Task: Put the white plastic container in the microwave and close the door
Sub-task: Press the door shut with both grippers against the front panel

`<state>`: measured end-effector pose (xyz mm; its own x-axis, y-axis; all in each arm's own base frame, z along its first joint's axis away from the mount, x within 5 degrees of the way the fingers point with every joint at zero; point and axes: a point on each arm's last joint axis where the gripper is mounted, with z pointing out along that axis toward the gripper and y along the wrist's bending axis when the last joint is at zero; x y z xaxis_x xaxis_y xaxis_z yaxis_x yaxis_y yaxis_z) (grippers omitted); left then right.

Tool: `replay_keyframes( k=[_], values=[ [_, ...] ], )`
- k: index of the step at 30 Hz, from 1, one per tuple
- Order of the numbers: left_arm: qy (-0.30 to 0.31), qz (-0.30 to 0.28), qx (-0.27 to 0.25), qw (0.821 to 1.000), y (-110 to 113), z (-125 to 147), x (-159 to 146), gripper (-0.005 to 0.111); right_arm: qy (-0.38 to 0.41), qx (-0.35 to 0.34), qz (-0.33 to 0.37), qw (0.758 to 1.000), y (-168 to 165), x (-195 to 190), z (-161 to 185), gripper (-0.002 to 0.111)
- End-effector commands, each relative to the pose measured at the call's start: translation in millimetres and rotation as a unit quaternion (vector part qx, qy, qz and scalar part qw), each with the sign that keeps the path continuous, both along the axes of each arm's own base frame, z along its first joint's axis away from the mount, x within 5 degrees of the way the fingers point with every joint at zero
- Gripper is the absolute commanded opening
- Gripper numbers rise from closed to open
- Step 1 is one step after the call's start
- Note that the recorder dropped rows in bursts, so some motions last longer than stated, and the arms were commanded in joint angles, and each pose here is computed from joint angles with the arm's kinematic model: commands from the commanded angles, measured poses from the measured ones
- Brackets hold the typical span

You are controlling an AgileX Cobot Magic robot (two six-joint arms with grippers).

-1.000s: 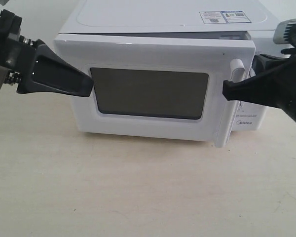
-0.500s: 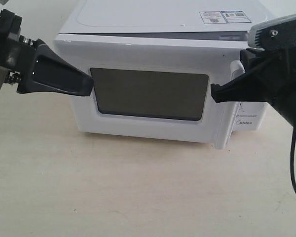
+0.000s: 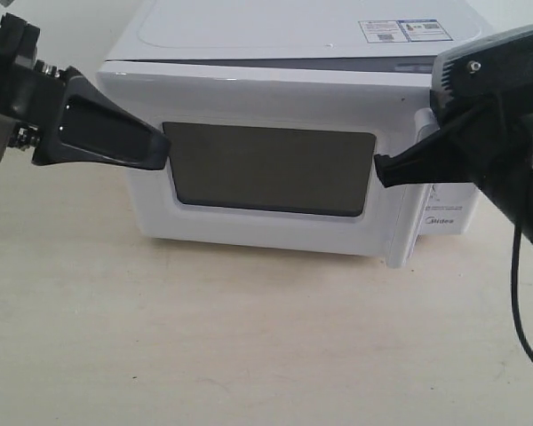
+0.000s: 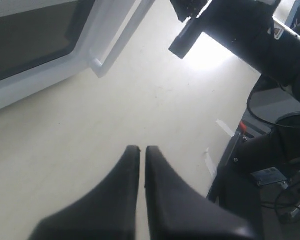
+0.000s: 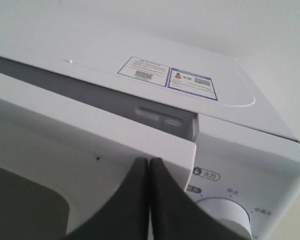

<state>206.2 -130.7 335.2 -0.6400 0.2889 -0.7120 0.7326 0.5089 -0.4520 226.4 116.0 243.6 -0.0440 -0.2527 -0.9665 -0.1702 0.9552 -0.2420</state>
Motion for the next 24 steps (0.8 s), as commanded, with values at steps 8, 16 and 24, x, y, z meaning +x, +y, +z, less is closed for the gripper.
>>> replay_keyframes(
  k=[8, 16, 24],
  values=[
    [-0.006, 0.0, -0.007, 1.0, -1, 2, -1, 0.004, -0.019, 0.004, -0.004, 1.0, 8, 14, 14, 0.0],
    [-0.006, 0.0, -0.007, 1.0, -1, 2, -1, 0.004, 0.013, 0.006, -0.004, 1.0, 3, 26, 19, 0.0],
    [-0.007, 0.002, -0.007, 1.0, -1, 2, -1, 0.004, 0.014, 0.003, -0.008, 1.0, 1, 27, 19, 0.0]
  ],
)
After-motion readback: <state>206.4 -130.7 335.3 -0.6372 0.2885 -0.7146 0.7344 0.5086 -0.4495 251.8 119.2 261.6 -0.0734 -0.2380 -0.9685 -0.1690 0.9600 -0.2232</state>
